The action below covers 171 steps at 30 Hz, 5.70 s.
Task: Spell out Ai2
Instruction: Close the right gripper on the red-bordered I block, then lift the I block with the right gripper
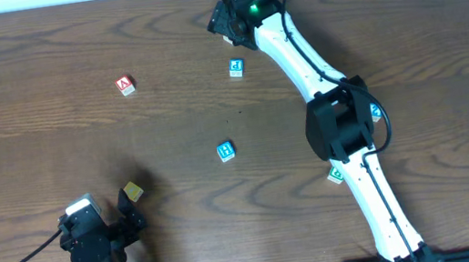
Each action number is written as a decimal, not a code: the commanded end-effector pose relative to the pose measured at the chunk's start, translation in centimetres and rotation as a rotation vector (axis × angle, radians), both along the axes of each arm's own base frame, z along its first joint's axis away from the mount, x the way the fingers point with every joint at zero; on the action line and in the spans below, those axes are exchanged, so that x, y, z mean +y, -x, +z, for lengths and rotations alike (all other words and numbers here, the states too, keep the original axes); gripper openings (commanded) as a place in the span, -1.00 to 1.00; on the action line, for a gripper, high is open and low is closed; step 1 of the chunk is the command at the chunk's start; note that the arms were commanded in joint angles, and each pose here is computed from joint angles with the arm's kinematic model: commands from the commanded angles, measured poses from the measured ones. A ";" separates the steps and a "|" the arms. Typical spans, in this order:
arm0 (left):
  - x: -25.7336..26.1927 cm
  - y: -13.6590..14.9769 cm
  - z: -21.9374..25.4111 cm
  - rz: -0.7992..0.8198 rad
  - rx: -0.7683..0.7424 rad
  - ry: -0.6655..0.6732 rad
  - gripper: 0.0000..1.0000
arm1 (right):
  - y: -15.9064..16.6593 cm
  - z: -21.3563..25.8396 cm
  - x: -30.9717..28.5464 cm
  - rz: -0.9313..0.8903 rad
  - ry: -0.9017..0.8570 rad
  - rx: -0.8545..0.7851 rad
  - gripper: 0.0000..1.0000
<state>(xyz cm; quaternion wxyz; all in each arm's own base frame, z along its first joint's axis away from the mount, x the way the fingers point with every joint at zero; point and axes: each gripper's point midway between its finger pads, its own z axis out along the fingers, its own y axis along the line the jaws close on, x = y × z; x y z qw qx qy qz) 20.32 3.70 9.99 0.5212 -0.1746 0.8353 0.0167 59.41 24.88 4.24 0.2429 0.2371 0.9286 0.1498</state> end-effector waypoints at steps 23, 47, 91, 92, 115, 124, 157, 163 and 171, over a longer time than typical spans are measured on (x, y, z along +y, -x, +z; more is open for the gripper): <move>0.2 0.0 -0.5 0.012 0.005 0.003 0.91 | -0.2 -3.3 -1.1 0.014 0.039 0.037 -0.15; 0.2 0.0 -0.5 0.012 0.005 0.003 0.91 | 1.1 -3.2 -4.7 0.146 0.166 0.109 0.35; 0.2 0.0 -0.5 0.012 0.005 0.003 0.91 | -1.3 -1.5 -4.6 0.505 0.346 -0.053 0.10; 0.2 0.0 -0.5 0.012 0.005 0.003 0.91 | -1.3 -1.6 -4.6 0.505 0.346 -0.053 0.10; 0.2 0.0 -0.5 0.012 0.005 0.003 0.91 | -0.8 -2.9 -3.8 0.544 0.360 -0.040 -0.03; 0.2 0.0 -0.5 0.012 0.005 0.003 0.91 | -0.6 -3.4 -3.3 0.554 0.360 -0.036 -0.03; 0.2 0.0 -0.5 0.012 0.005 0.003 0.91 | -1.5 1.5 -2.8 0.539 0.352 -0.129 -0.64; 0.2 0.0 -0.5 0.012 0.005 0.003 0.91 | -1.7 4.3 -2.7 0.530 0.348 -0.174 -0.81; 0.2 0.0 -0.5 0.012 0.005 0.003 0.91 | -1.7 8.4 -2.7 0.515 0.341 -0.236 -0.97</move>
